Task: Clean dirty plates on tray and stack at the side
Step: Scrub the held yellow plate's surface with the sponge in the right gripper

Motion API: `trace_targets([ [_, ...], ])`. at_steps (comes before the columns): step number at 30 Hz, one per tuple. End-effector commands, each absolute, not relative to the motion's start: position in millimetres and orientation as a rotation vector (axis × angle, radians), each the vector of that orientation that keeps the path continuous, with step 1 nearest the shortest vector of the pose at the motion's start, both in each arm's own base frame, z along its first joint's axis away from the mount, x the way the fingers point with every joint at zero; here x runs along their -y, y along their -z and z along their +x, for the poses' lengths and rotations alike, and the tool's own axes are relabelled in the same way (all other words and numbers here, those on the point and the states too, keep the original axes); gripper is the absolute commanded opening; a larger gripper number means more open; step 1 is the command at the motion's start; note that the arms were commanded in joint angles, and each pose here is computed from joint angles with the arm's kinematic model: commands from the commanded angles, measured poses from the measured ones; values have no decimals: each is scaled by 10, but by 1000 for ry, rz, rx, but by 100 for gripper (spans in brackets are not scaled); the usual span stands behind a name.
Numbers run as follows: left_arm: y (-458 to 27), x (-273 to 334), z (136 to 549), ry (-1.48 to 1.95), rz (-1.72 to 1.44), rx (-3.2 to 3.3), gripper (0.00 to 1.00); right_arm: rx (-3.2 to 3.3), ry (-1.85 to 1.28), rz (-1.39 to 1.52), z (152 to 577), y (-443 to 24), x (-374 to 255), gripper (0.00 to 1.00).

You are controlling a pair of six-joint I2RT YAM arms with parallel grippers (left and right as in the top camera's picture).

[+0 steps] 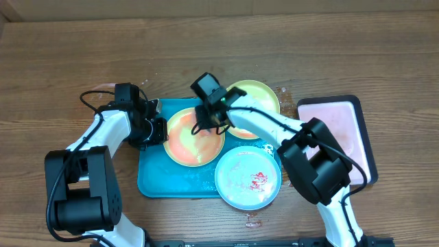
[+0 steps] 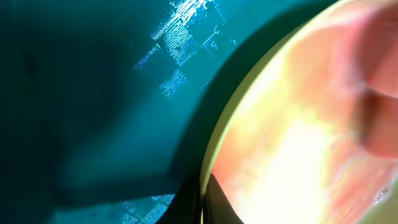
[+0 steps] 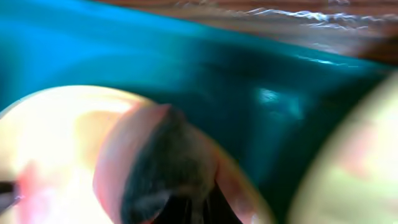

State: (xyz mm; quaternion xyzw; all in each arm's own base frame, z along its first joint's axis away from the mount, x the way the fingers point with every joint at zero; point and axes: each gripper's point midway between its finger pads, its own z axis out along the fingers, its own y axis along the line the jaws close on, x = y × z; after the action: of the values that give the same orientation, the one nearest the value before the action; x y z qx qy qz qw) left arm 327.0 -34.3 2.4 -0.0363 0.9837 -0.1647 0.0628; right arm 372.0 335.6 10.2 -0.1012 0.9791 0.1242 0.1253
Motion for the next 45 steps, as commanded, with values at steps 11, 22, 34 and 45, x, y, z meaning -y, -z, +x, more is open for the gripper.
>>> trace_targets([
  [11,159,330,3142,483,-164,-3036,4,-3150,-512,-522,2995,135,-3335,4],
  [22,159,331,3140,484,-164,-3037,4,-3136,-789,-602,2631,22,-3880,4],
  [34,160,331,3138,484,-171,-3038,4,-2992,-881,-149,3294,-85,-4024,4],
  [45,160,330,3139,484,-175,-3037,4,-2963,-672,127,3801,22,-3434,4],
])
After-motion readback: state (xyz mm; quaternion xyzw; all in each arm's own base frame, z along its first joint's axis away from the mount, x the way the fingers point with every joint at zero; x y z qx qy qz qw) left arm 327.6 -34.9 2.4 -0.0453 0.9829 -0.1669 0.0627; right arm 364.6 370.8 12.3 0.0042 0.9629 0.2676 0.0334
